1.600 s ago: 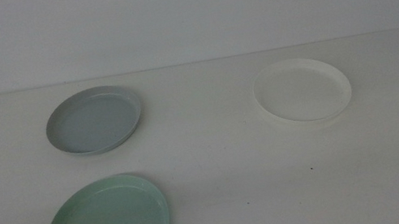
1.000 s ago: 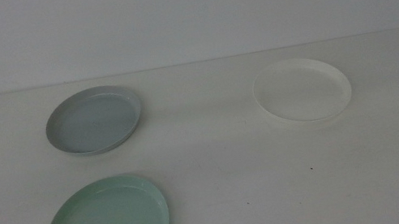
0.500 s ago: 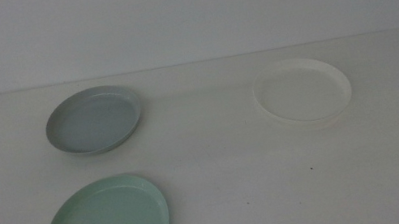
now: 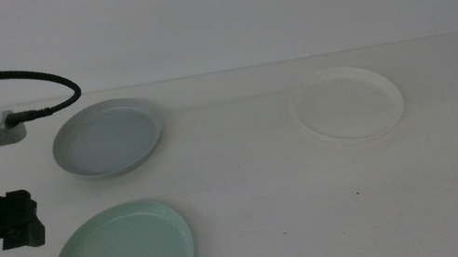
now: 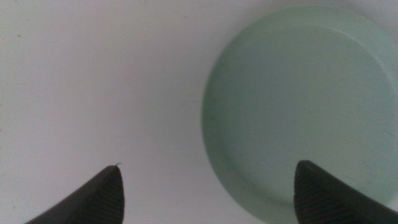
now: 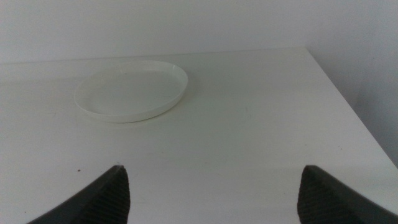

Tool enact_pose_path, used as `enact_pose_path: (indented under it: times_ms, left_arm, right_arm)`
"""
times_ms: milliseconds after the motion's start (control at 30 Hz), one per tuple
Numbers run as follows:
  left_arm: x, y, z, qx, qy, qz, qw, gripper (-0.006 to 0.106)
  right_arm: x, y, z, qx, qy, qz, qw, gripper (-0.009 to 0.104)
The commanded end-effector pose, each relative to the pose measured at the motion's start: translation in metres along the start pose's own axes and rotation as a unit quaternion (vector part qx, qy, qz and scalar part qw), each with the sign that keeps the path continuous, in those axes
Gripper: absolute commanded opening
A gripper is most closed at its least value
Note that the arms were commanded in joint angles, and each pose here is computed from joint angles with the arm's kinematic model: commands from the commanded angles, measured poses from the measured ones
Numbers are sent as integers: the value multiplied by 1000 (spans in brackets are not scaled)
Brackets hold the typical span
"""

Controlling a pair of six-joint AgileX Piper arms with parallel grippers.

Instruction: Stack the three bowls on top of each other.

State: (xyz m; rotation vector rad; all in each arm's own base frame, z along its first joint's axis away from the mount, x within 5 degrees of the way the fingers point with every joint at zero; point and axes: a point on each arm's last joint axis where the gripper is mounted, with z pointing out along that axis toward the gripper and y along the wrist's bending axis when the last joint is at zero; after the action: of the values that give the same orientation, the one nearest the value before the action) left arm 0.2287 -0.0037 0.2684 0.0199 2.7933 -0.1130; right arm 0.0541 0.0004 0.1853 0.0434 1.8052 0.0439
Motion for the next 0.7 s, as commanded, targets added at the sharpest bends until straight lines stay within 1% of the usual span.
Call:
enact_pose_path:
  times_ms: [0,67,233,433,667]
  left_arm:
    - [-9,6,13,10,1,-3,1000,94]
    - [-14,8,25,10,9,6,1000,94]
    - [-23,10,57,19,24,0,1000,94]
    - [-23,13,93,26,75,-1,997,94]
    - [-19,15,116,29,118,-5,993,94]
  right_arm:
    - [1,-1,0,4,-3,-3,1000,93]
    - [1,-1,0,4,-3,-3,1000,93]
    - [1,-1,0,4,-3,-3,1000,93]
    - [1,-1,0,4,-3,-3,1000,93]
    - [1,-1,0,4,-3,-3,1000,93]
